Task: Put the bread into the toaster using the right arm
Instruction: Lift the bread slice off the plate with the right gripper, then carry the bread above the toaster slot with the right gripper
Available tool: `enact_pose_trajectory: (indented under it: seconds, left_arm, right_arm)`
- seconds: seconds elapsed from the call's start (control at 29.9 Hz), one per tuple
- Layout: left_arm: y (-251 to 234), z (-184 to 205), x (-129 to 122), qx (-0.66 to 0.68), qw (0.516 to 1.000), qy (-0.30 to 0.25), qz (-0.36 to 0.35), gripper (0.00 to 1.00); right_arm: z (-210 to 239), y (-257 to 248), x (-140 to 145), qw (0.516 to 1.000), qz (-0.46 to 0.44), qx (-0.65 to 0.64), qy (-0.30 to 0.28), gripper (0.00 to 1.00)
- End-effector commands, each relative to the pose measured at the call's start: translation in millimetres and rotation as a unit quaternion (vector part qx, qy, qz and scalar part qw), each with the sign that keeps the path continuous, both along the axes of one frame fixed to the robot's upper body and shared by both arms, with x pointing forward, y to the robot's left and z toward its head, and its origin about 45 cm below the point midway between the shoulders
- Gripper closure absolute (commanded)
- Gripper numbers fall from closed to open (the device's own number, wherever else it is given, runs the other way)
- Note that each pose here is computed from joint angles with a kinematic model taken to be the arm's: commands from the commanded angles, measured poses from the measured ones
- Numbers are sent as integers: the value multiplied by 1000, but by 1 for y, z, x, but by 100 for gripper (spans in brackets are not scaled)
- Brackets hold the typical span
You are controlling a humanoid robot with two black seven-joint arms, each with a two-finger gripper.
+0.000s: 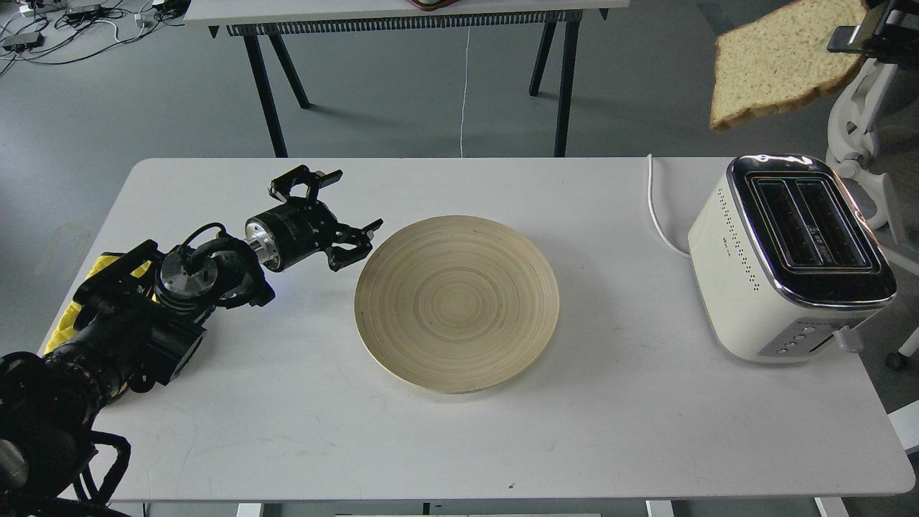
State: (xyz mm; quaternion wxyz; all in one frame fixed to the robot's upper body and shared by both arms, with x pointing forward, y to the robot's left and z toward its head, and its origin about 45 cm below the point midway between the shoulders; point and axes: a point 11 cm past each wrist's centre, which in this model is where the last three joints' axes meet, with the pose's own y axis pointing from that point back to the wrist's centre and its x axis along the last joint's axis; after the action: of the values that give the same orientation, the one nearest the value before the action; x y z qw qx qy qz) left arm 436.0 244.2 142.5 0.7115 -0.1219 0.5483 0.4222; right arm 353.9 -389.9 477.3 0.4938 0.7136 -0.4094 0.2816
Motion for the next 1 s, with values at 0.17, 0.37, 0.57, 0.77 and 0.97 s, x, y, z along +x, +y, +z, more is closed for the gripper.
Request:
enact_pose_trajectory:
  seconds: [0.17,0.37,0.57,0.77,0.97]
  left_arm:
    - [0,0,0,0,1000,0,0,0]
    - [0,0,0,0,1000,0,0,0]
    - [0,0,0,0,1000,0,0,0]
    - [0,0,0,0,1000,0,0,0]
    - [0,0,0,0,1000,0,0,0]
  right_arm:
    - [9,-51,-28,997,-66,-39,-15,100]
    - [11,-70,-40,995,-88,-35,-17,100]
    - [0,-82,-37,995,-99,-28,-3,100]
    - [-35,-82,-36,994,-98,-28,48,100]
    - [-45,-82,-37,993,-97,-28,64,100]
